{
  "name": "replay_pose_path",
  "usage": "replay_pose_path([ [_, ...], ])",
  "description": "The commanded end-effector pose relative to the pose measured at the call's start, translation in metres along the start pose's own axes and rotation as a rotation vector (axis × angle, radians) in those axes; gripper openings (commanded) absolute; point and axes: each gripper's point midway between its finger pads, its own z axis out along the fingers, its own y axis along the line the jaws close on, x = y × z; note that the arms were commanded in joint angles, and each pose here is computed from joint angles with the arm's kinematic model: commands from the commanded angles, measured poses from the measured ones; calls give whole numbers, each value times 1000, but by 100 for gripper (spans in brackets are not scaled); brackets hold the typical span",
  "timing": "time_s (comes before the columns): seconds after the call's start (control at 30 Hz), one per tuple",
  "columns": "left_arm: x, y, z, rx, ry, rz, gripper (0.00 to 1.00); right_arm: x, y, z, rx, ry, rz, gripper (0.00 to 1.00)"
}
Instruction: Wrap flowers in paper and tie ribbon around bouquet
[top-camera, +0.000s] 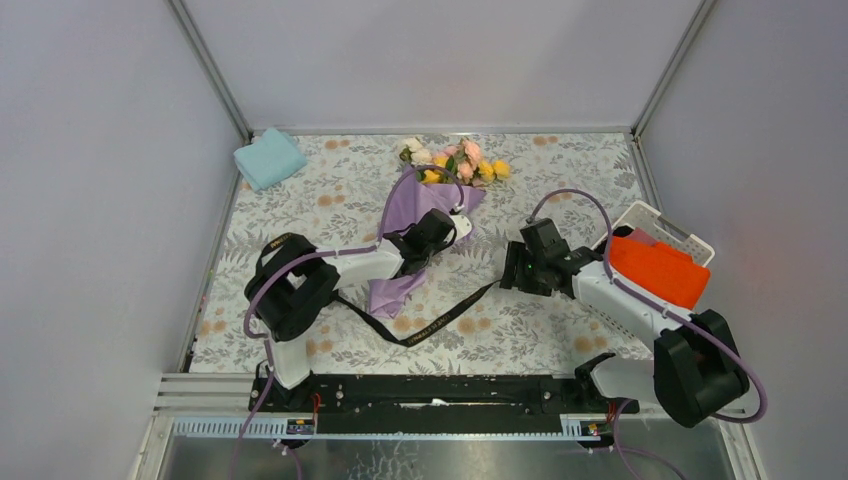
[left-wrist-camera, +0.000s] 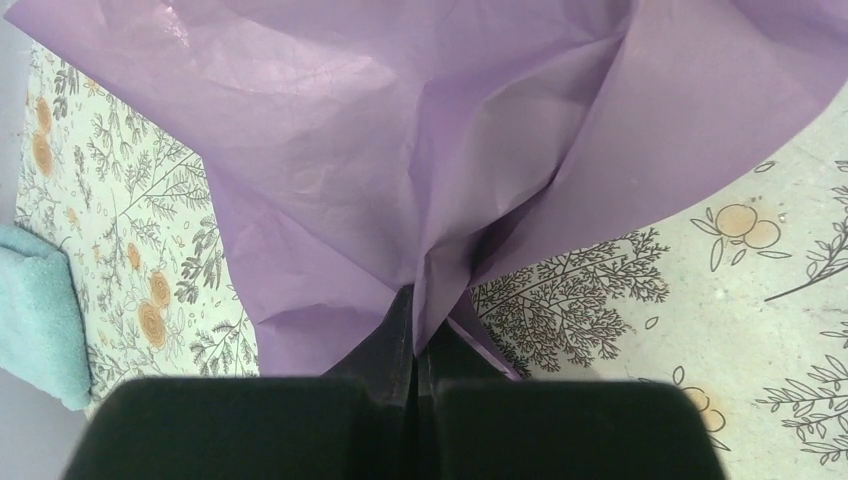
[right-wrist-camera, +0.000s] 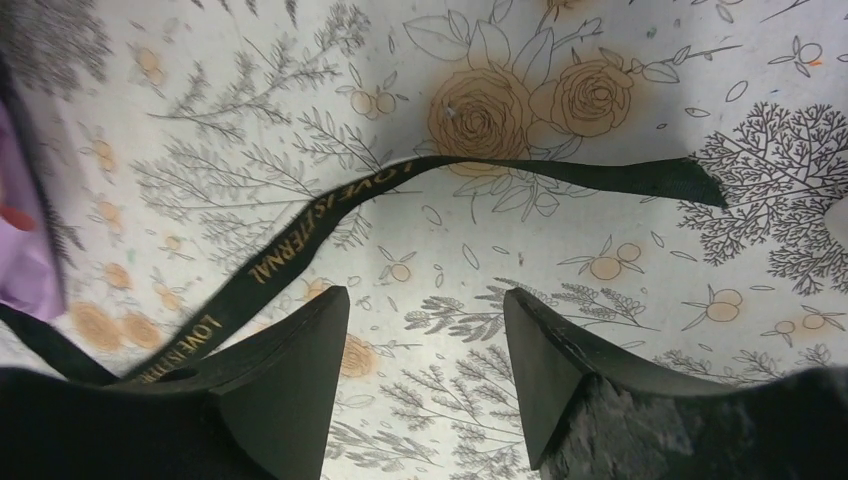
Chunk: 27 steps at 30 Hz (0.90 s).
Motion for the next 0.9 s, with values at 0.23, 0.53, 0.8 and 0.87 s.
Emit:
replay_pose_path([
  [0.23, -14, 2, -13, 41, -20, -57, 0, -12, 11, 7, -68, -151, 217, 67],
  [0.53, -10, 1, -16, 50, -15, -64, 0, -26, 29, 21, -108, -156, 256, 68],
  [0.8, -13, -6, -14, 79, -23, -82, 0, -18, 35, 41, -129, -110, 273, 62],
  [0.87, -13, -7, -13, 85, -21, -79, 0, -26, 42, 46, -146, -121, 271, 50],
])
